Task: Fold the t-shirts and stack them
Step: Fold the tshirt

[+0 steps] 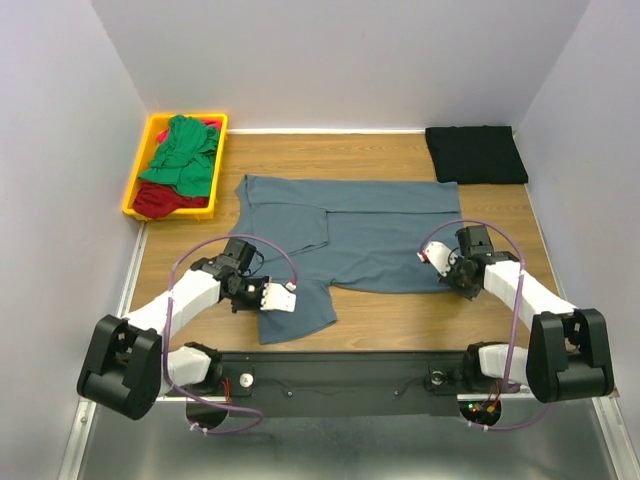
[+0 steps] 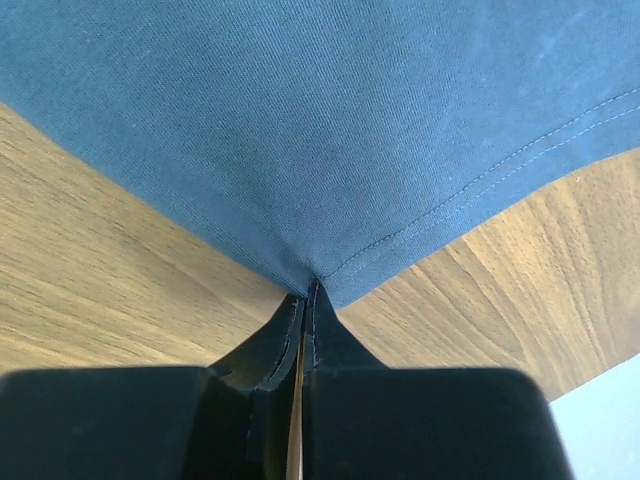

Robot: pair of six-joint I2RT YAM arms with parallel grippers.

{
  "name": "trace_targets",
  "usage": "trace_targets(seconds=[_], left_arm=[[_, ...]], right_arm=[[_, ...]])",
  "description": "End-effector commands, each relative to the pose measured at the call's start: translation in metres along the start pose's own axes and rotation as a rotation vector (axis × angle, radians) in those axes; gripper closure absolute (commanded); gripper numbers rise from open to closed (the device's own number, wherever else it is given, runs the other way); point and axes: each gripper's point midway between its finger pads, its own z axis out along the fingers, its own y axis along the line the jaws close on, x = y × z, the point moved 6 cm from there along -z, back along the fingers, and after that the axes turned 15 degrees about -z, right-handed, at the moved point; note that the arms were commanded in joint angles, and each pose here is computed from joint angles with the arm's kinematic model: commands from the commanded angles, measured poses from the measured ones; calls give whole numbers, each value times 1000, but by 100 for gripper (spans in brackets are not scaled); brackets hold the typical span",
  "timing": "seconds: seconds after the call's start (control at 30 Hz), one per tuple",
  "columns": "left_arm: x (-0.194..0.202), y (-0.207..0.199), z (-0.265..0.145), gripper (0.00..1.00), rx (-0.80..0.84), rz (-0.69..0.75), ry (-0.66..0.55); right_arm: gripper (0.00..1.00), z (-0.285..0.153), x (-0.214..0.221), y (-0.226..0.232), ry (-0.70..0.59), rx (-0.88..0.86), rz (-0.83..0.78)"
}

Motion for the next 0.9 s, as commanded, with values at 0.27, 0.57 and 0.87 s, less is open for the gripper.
trace_targets(seconds=[0.27,0.57,0.87], left_arm=[[-16,-14,-44,100,-35,6,-63],[-45,15,-87,100,-118,-76,-187],[-60,78,-109,100,-117,-157,-255]], right_arm=[[99,-30,6,0,22,51,-50],[99,-56,-7,-29,-8,104,-52],[99,-51,-32,-76,-31,57,-88]])
